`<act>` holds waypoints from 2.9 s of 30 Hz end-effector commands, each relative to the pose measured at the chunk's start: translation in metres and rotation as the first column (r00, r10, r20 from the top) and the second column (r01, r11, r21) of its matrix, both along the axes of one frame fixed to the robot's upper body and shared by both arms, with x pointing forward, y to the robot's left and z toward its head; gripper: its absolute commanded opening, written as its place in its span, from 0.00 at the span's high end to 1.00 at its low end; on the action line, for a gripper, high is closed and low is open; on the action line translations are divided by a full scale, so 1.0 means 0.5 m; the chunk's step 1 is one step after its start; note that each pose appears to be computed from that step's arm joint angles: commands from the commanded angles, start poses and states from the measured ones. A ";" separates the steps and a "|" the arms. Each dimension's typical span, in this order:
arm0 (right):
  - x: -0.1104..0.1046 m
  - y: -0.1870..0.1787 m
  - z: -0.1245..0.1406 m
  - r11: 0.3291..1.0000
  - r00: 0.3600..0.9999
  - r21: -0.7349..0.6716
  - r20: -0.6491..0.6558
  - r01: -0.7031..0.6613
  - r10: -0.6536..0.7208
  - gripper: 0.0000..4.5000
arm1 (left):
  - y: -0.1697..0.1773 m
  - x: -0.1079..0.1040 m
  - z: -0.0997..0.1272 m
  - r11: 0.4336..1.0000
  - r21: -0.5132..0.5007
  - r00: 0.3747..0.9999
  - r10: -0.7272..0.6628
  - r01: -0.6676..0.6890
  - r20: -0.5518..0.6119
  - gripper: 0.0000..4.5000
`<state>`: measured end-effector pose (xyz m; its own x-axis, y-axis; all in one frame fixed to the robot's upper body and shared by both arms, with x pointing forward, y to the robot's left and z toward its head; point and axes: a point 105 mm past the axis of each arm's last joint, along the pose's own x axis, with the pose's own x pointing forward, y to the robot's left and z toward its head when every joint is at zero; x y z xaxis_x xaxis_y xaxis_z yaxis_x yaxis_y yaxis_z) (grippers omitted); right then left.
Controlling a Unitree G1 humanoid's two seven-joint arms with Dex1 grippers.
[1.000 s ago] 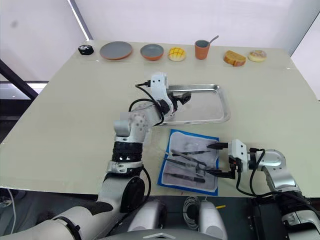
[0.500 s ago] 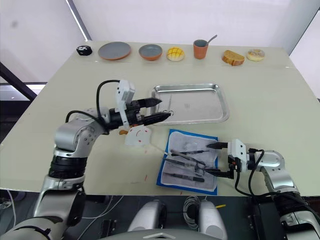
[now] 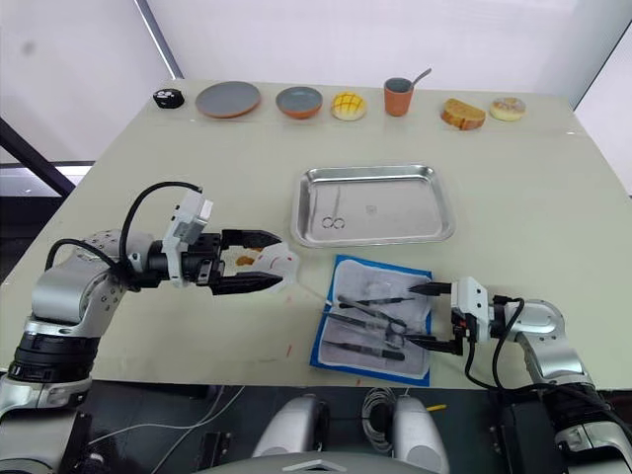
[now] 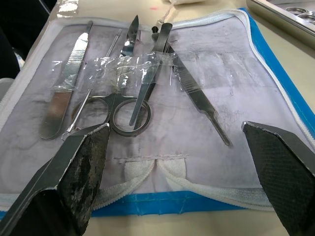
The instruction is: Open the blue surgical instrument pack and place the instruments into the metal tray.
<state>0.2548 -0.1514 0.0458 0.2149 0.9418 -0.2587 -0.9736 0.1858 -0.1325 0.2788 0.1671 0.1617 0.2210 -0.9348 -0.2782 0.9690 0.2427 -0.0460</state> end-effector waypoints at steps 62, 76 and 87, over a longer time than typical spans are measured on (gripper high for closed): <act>-0.066 0.004 -0.082 0.997 0.983 0.003 -0.168 0.081 -0.079 0.00 | -0.246 0.065 -0.115 0.890 0.347 0.927 -0.355 0.295 0.122 0.34; -0.065 0.006 -0.079 0.997 0.983 0.006 -0.166 0.082 -0.080 0.00 | -0.268 0.097 -0.081 0.927 0.268 0.943 -0.305 0.263 0.132 0.34; -0.066 0.013 -0.077 0.997 0.984 0.012 -0.159 0.077 -0.075 0.00 | -0.265 0.125 -0.104 0.911 0.359 0.943 -0.282 0.205 0.178 0.34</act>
